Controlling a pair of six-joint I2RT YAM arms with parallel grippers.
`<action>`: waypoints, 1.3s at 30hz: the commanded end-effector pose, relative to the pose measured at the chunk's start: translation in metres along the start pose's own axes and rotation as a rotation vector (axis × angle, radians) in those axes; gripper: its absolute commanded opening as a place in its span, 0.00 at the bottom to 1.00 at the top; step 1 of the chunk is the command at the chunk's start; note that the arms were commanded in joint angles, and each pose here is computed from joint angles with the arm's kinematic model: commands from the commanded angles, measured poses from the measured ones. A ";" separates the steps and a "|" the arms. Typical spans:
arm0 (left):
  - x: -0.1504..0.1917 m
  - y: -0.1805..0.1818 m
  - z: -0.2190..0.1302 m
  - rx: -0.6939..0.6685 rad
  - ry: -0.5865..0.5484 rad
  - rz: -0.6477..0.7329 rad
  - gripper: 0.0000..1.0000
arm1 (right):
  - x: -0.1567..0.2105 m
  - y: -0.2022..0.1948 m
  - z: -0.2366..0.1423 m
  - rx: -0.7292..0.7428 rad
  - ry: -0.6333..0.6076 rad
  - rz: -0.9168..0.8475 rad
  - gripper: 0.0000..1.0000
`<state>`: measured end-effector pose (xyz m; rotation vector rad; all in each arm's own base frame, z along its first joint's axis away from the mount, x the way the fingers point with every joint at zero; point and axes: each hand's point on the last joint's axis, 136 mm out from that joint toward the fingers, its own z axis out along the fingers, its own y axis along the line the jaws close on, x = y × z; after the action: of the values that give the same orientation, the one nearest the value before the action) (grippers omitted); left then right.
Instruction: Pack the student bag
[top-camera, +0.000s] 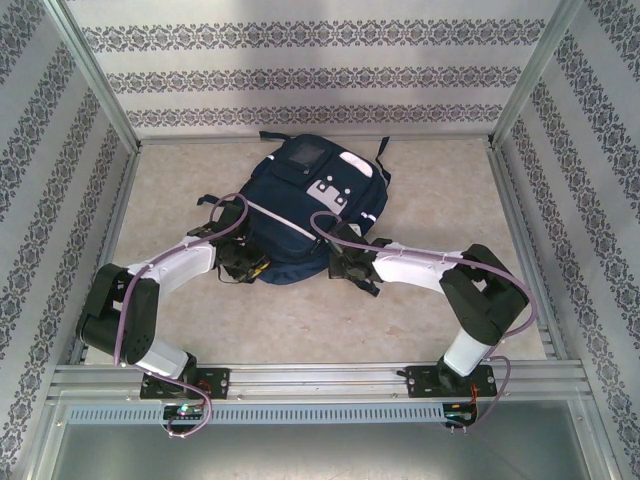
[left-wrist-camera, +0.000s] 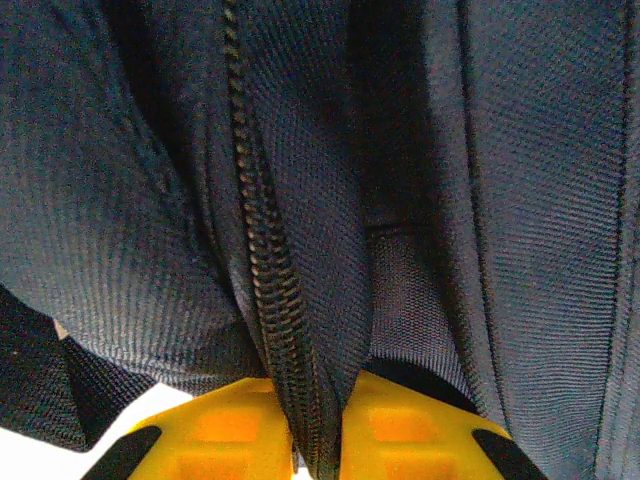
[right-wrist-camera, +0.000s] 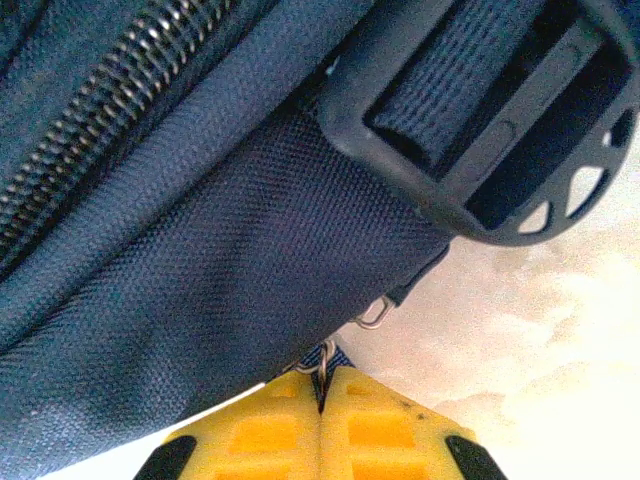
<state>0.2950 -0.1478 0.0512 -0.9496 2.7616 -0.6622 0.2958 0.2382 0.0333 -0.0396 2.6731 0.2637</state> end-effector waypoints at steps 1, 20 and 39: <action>0.011 0.009 0.008 -0.029 0.019 0.041 0.16 | -0.006 -0.003 -0.017 -0.006 -0.011 0.021 0.27; 0.191 -0.042 0.024 -0.011 0.374 0.729 0.30 | -0.033 -0.113 -0.145 0.019 -0.306 0.323 0.66; 0.228 -0.133 0.002 0.409 0.314 1.086 1.00 | -0.051 -0.107 -0.183 -0.056 -0.411 0.196 0.98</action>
<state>0.1747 -0.3593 0.0744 0.5789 2.8977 -0.9943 0.2711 0.0987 0.1767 0.3146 2.3096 0.3786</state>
